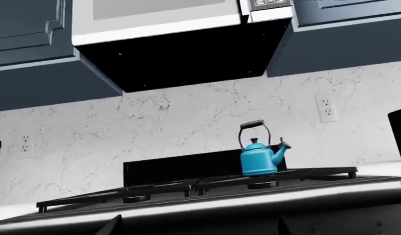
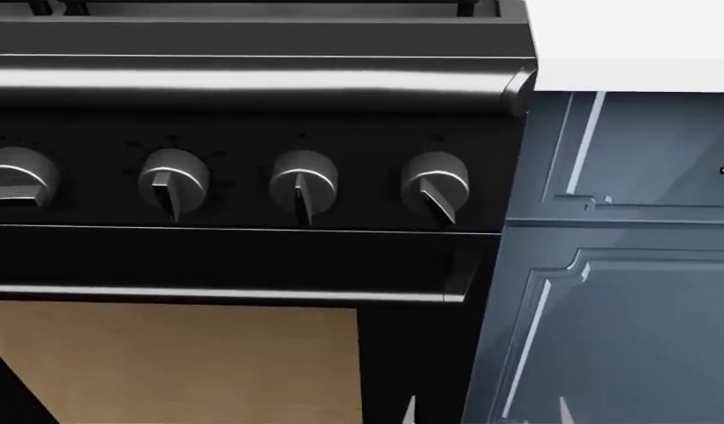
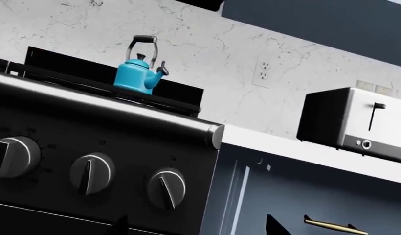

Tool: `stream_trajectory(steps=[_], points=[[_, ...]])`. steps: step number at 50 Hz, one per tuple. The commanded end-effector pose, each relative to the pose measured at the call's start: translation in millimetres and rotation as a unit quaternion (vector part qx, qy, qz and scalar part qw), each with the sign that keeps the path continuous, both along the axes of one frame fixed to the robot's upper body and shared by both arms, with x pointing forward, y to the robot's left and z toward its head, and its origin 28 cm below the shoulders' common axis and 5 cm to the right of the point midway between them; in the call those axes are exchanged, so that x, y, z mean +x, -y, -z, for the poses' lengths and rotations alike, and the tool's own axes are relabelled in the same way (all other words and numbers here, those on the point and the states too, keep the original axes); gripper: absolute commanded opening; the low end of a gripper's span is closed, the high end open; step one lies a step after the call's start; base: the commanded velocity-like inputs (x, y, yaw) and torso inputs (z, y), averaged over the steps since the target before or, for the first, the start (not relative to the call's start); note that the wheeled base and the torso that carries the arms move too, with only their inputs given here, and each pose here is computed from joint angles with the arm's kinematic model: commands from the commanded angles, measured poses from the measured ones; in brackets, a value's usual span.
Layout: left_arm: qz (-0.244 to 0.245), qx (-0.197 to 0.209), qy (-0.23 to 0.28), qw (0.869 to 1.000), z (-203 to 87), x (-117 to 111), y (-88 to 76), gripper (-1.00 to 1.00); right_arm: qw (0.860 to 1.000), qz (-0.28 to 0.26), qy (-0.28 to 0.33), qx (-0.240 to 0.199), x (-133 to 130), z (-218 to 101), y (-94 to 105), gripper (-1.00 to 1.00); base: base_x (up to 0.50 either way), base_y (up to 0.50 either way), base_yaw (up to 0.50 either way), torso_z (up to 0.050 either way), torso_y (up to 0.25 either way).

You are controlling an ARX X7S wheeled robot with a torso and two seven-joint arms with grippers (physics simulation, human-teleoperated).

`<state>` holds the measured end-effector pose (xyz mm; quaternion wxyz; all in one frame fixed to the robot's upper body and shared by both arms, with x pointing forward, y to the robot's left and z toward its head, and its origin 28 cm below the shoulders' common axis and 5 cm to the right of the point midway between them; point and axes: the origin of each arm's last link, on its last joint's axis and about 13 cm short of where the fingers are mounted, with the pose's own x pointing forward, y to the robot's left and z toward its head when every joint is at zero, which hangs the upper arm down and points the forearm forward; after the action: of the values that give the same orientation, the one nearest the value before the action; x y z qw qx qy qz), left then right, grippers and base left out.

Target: Turn off the front right burner of the stove.

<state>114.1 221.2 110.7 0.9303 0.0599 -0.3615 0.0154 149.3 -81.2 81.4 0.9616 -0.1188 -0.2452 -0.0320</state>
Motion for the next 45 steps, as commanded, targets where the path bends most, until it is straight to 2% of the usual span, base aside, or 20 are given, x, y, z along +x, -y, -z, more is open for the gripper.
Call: stream_trajectory(steps=[1,6,8,14,29,45], points=[[-0.009,0.01,0.008,1.0,-0.7,-0.7,-0.1,1.0,1.0,-0.001,-0.001,-0.005,-0.6,0.1,-0.4,1.0,0.0,0.0,0.0,0.0,0.0],[-0.01,0.014,0.01,1.0,-0.7,0.1,0.8,1.0,1.0,-0.001,0.0,0.0,-0.6,-0.8,-0.3,1.0,0.0,0.0,0.0,0.0,0.0],[-0.023,0.035,0.019,0.999,-0.2,0.2,1.3,1.0,1.0,-0.004,0.003,0.005,-1.2,-1.2,0.0,1.0,0.0,0.0,0.0,0.0,0.0],[-0.016,0.032,0.018,0.999,-0.3,-0.8,2.2,1.0,1.0,0.002,-0.004,-0.022,0.4,1.4,-1.9,1.0,0.0,0.02,0.0,0.0,0.0],[-0.017,0.03,0.019,0.999,-0.6,-1.5,2.2,1.0,1.0,0.001,-0.002,-0.013,-0.1,0.2,-1.4,1.0,0.0,0.09,0.0,0.0,0.0],[-0.018,0.032,0.021,0.999,-1.1,-2.1,2.1,1.0,0.998,0.009,-0.015,-0.059,4.9,-2.5,-1.5,1.0,0.0,0.0,0.0,0.0,0.0]])
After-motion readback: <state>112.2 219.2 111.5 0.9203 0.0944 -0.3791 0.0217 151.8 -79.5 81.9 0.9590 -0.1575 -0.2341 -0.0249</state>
